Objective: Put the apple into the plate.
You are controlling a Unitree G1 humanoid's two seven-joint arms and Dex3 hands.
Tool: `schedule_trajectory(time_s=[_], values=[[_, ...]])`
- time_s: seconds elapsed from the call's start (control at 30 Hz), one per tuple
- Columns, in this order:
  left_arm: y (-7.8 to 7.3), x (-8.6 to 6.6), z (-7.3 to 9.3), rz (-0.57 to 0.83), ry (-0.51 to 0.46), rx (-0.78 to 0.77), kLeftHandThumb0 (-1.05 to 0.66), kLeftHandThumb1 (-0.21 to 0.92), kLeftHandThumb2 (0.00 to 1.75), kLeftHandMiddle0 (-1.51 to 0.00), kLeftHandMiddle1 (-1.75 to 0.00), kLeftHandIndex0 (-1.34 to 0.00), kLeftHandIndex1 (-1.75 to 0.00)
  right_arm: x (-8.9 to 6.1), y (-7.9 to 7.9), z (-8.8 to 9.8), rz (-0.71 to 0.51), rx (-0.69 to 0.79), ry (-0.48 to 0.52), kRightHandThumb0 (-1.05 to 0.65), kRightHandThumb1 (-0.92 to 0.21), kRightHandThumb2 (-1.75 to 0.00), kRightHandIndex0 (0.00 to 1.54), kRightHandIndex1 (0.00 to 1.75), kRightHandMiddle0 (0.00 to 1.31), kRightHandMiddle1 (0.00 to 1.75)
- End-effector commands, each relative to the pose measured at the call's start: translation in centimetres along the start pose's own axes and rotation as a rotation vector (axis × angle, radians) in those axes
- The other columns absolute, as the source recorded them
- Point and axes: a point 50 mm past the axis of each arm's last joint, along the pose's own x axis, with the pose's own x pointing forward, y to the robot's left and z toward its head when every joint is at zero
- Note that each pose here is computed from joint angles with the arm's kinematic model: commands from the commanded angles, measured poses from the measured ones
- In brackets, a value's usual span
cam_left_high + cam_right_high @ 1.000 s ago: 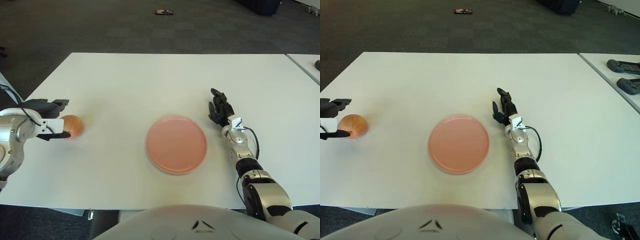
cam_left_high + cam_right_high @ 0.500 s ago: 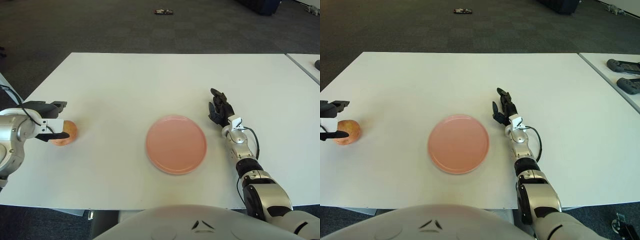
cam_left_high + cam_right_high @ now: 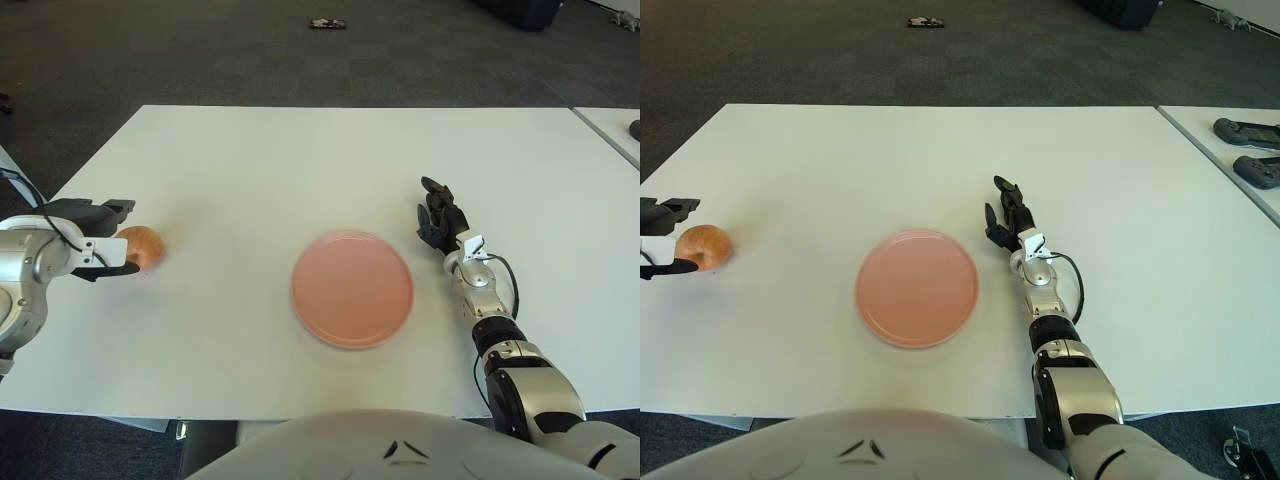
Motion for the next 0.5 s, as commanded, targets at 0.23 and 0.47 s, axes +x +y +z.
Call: schedule_trajectory(time_s=[0.23, 0.47], values=[[-0.6, 0.9, -0.1, -0.035, -0.050, 0.072, -1.03, 0.92, 0.35, -0.28, -1.52, 0.00, -0.99, -1.1, -0.2, -1.8, -0.013, -0.007, 0.083, -0.78, -0.92, -0.78, 0.20, 0.00, 0.00, 0.45], [-1.1, 1.4, -0.5, -0.105, -0.105, 0.124, -1.02, 0.92, 0.21, -0.88, -1.73, 0.00, -1.08, -1.1, -0.1, -1.6, -0.027, -0.021, 0.058, -0.81, -0.92, -0.74, 0.20, 0.00, 0.00, 0.49]])
